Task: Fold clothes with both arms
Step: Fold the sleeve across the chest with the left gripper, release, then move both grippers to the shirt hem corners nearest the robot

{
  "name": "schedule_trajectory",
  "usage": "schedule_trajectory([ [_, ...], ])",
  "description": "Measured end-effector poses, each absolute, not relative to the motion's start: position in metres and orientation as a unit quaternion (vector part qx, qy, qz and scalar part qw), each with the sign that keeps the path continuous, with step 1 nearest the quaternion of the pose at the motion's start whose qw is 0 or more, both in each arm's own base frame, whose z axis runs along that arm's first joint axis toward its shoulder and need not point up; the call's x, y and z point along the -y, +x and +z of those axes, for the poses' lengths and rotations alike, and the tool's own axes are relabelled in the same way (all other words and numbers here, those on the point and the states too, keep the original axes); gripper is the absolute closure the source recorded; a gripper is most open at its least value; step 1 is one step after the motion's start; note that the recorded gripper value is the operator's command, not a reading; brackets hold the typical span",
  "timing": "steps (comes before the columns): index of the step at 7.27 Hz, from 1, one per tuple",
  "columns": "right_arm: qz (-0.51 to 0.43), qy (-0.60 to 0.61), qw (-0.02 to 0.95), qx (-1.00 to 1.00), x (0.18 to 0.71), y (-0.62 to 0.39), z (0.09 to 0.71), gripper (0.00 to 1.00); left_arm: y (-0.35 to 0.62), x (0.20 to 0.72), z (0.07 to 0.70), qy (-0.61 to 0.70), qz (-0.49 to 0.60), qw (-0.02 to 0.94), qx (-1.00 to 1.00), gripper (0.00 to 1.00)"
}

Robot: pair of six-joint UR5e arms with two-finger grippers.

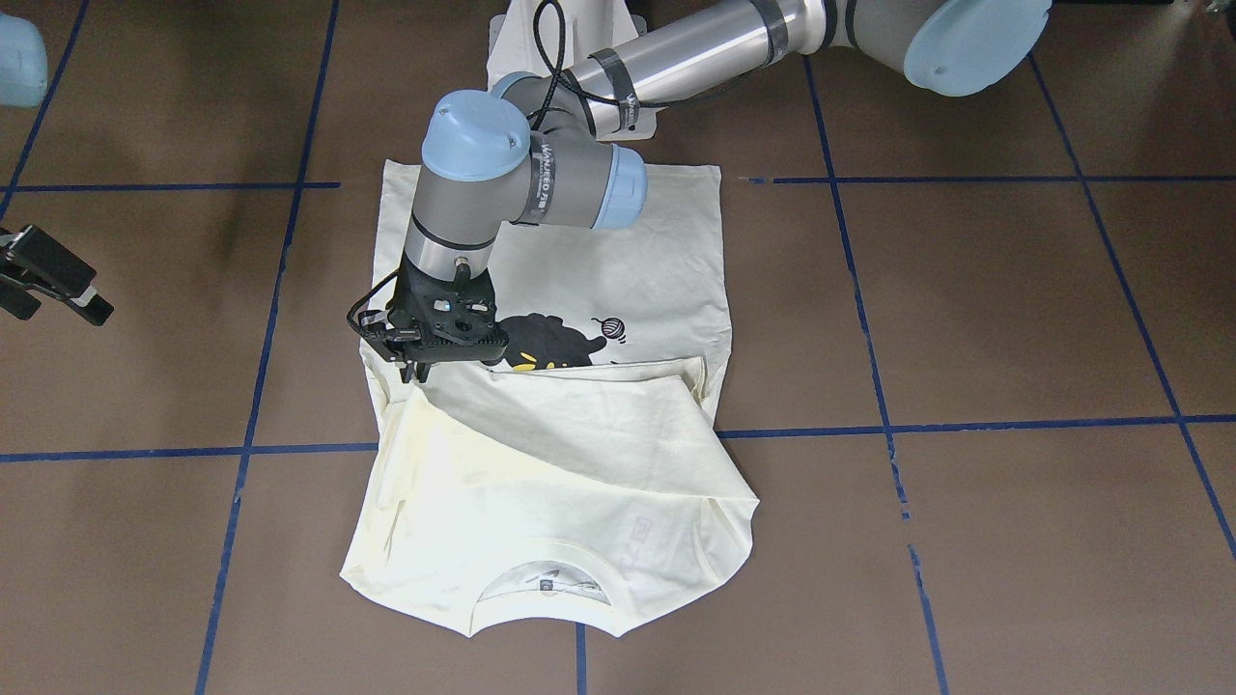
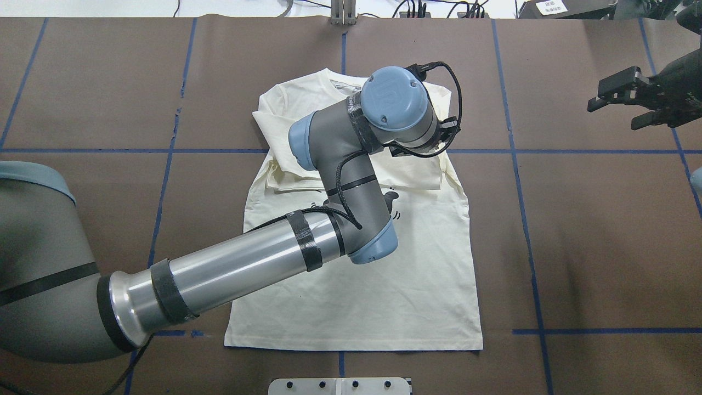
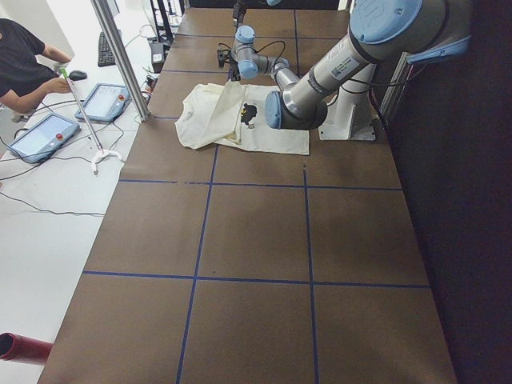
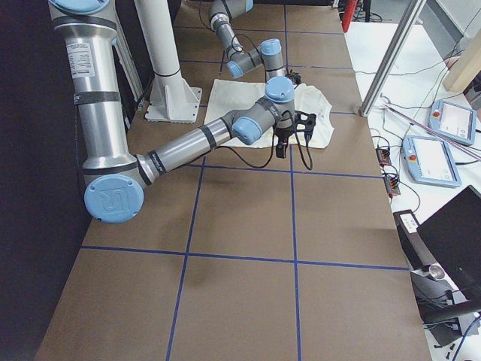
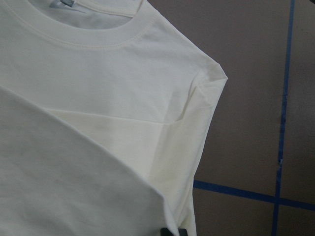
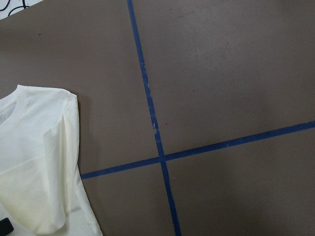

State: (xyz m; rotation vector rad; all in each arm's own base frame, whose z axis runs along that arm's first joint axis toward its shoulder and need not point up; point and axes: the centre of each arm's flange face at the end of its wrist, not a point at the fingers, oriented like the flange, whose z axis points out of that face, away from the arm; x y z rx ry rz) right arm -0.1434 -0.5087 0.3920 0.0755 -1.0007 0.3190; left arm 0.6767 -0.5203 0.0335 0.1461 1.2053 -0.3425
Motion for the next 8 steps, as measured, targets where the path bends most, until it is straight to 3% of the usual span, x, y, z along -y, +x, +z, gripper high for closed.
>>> schedule_trajectory([
  [2, 0.142, 0.029, 0.866, 0.478, 0.504, -0.167, 0.387, 0.0, 0.64, 0.52, 0.032, 0.075, -0.157, 0.792, -0.585, 0.22],
  [4, 0.16, 0.023, 0.873, 0.46, 0.476, -0.235, 0.372, 0.0, 0.553, 0.512, 0.087, 0.076, -0.143, 0.778, -0.607, 0.23],
  [6, 0.208, 0.01, 0.866, 0.454, 0.404, -0.326, 0.339, 0.06, 0.479, 0.51, 0.155, 0.087, -0.121, 0.788, -0.598, 0.31],
  [8, 0.245, -0.016, 0.859, 0.448, 0.303, -0.402, 0.326, 0.11, 0.433, 0.526, 0.203, 0.058, -0.107, 0.805, -0.581, 0.31],
])
